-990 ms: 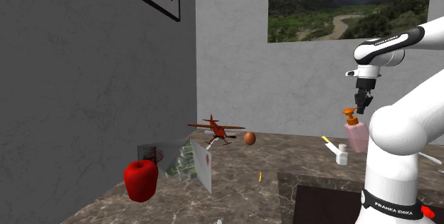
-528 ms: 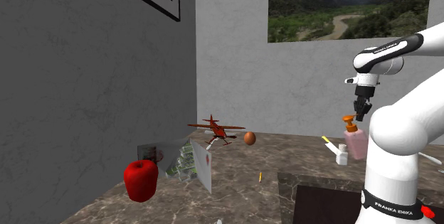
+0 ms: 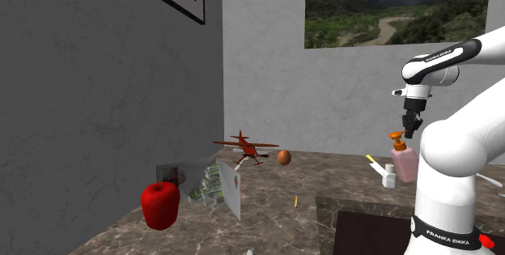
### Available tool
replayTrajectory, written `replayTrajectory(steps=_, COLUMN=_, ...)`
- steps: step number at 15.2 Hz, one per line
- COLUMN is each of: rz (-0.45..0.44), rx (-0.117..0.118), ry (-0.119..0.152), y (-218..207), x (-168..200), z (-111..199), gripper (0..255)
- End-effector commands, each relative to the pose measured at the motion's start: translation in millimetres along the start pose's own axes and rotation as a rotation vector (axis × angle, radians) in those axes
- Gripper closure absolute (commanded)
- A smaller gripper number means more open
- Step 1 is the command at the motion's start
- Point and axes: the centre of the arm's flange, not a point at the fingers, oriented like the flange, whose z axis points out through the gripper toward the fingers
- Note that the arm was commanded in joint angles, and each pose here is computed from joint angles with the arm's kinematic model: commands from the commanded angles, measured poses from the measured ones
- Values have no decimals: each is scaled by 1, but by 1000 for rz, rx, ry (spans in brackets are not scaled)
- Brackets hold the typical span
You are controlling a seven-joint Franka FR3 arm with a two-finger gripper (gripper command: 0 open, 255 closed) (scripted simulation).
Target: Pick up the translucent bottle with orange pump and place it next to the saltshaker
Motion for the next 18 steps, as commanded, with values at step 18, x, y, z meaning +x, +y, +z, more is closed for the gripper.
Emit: replayTrajectory(steps=18, rz=0, rx=10, ry=-1, y=-1, x=0, z=-46, gripper=0)
